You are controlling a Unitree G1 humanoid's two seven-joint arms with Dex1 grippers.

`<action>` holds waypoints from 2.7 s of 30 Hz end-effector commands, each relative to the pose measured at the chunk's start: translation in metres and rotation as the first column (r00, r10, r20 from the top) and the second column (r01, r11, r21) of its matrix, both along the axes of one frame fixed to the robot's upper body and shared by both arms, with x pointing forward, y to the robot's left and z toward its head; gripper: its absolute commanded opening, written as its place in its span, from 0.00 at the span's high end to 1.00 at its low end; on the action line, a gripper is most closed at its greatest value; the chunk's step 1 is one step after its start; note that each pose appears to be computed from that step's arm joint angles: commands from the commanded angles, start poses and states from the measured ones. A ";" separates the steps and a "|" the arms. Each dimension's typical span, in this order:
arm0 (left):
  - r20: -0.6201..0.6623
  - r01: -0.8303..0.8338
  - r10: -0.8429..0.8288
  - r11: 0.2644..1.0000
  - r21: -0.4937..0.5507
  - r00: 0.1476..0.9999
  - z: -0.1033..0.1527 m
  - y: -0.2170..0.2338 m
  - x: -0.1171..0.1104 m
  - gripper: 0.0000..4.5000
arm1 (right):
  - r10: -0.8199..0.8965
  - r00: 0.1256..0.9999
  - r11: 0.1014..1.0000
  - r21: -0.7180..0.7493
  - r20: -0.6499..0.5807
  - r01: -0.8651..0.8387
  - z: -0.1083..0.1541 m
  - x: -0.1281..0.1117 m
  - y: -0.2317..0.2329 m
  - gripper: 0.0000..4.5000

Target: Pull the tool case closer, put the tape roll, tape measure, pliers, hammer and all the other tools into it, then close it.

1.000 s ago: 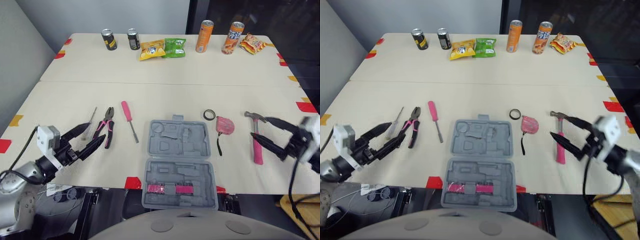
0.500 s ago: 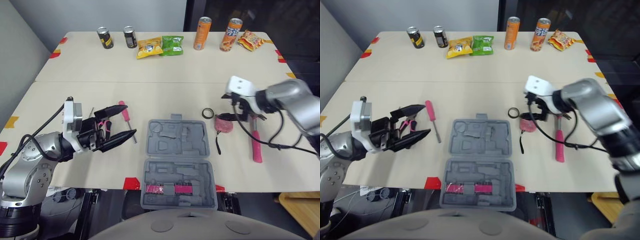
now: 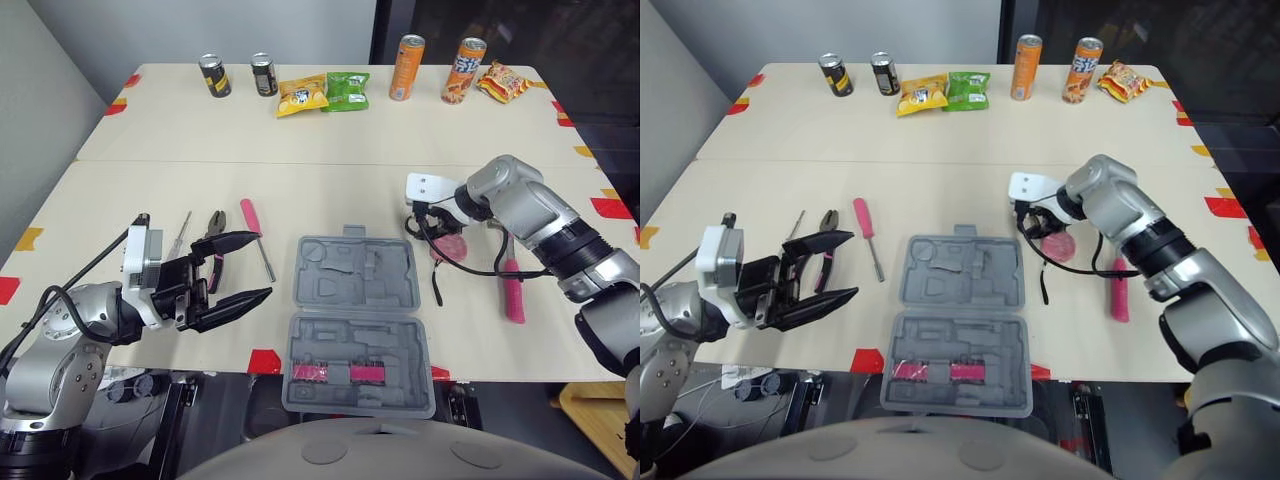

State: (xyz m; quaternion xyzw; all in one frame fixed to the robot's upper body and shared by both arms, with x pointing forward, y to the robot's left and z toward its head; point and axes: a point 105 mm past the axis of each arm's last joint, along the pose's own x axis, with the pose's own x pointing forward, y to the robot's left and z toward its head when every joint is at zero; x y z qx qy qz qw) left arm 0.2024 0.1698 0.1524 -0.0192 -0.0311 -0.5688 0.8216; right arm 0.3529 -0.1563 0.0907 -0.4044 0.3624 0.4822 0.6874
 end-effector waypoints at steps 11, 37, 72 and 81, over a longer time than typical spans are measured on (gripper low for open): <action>0.041 0.014 -0.013 1.000 -0.022 0.999 0.007 -0.010 -0.001 0.00 | 0.074 0.997 0.994 -0.081 0.011 -0.073 -0.003 0.010 0.007 0.99; -0.135 -0.319 0.315 0.948 -0.009 0.939 -0.028 0.073 -0.026 0.00 | 0.586 0.810 0.808 0.067 0.020 -0.585 0.032 -0.049 0.193 0.99; -0.142 -0.306 0.307 0.951 0.031 0.941 -0.039 0.084 -0.029 0.00 | 0.512 0.859 0.839 0.216 -0.010 -0.498 0.022 -0.049 0.197 0.31; -0.167 -0.327 0.322 0.945 -0.003 0.932 -0.045 0.076 -0.026 0.00 | 0.414 0.903 0.678 0.624 0.112 -0.388 0.045 -0.064 0.176 0.31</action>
